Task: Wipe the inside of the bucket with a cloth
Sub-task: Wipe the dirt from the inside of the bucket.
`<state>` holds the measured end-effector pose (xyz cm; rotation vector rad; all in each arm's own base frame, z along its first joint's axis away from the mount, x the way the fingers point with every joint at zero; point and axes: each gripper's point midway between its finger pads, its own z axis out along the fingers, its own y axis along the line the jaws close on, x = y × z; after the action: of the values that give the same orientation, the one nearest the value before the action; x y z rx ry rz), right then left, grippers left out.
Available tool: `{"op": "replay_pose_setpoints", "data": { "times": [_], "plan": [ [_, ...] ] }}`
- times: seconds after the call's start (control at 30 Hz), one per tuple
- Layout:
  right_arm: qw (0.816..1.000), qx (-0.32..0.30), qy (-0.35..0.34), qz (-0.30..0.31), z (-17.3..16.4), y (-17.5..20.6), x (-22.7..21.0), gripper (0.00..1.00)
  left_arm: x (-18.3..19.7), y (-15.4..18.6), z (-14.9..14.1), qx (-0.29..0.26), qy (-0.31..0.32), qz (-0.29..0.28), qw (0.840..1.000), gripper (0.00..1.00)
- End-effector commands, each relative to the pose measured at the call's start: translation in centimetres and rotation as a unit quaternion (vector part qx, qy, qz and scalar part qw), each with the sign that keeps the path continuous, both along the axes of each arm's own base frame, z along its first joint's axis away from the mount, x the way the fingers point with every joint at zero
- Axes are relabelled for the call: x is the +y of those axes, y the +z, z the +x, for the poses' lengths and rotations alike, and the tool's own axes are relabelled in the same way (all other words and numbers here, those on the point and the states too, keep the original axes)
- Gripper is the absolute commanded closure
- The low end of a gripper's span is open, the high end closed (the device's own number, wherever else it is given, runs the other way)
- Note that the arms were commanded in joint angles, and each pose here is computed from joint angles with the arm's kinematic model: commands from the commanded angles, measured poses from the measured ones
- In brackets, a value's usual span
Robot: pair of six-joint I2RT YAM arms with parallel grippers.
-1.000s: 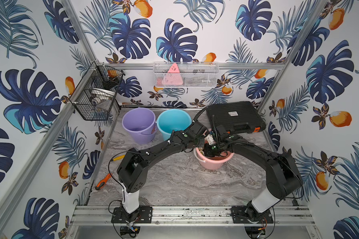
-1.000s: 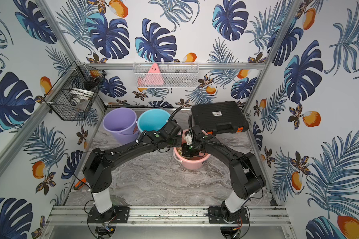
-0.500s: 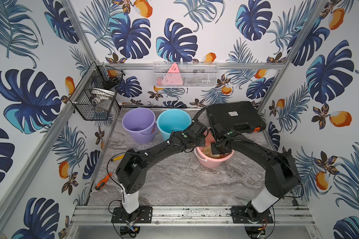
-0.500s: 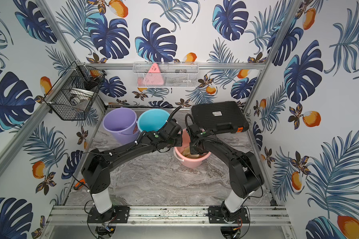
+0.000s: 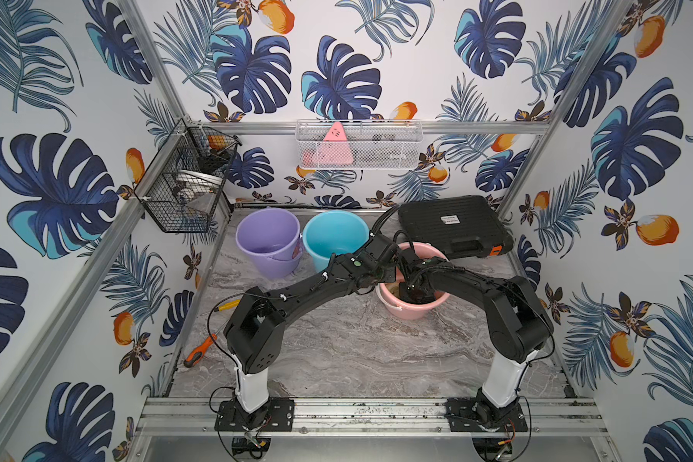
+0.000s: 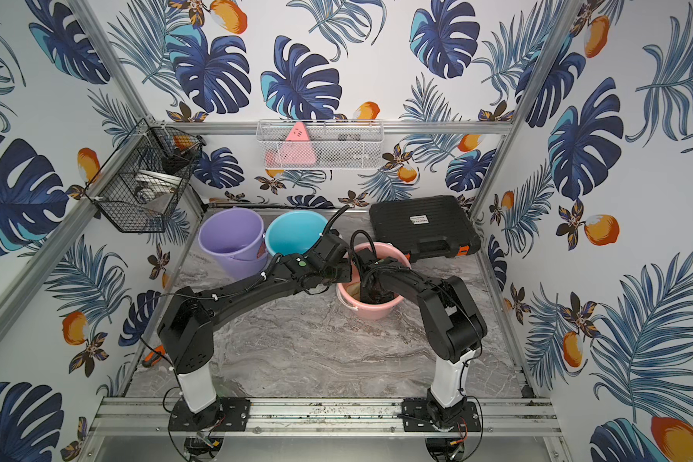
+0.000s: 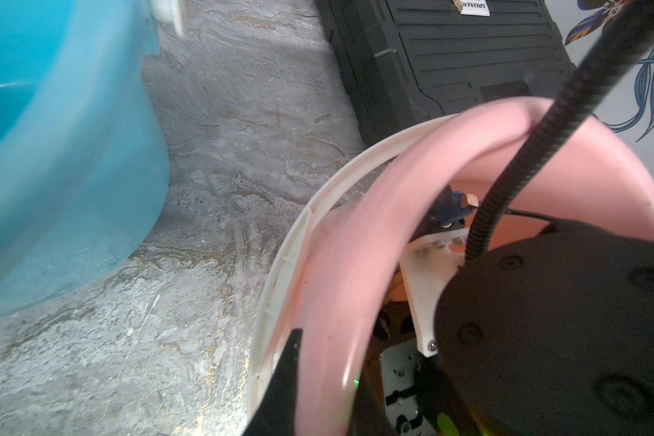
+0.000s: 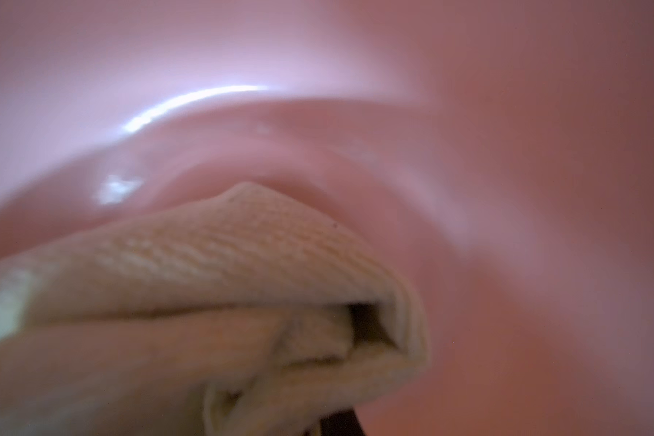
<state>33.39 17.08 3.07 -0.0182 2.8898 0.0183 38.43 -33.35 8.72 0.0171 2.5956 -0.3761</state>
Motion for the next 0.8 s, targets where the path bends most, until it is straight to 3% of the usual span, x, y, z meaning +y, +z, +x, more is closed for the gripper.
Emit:
{"op": "replay_pose_setpoints", "data": {
  "times": [0.0, 0.13, 0.23, 0.5, 0.77],
  "plan": [
    [0.982, -0.027, 0.061, 0.177, 1.0, 2.1, 6.8, 1.0, 0.0, -2.4, -4.2, 0.078, -0.09, 0.033, 0.992, 1.0],
    [0.949, -0.037, 0.123, 0.288, -0.5, 5.4, 10.2, 1.0, 0.0, -2.4, -4.2, 0.075, -0.086, 0.029, 0.993, 1.0],
    [0.933, -0.065, 0.151, 0.32, -0.8, 7.8, 10.9, 1.0, -0.1, -2.3, -4.2, 0.077, -0.086, 0.025, 0.993, 1.0],
    [0.957, -0.197, 0.07, 0.199, 2.5, 10.7, 5.5, 1.0, -0.4, -1.5, -4.9, 0.075, -0.091, 0.015, 0.993, 1.0],
    [0.952, -0.293, -0.009, 0.088, 5.2, 13.7, 0.6, 1.0, -1.0, 0.6, -6.8, 0.057, -0.115, 0.037, 0.991, 1.0]
  ]
}}
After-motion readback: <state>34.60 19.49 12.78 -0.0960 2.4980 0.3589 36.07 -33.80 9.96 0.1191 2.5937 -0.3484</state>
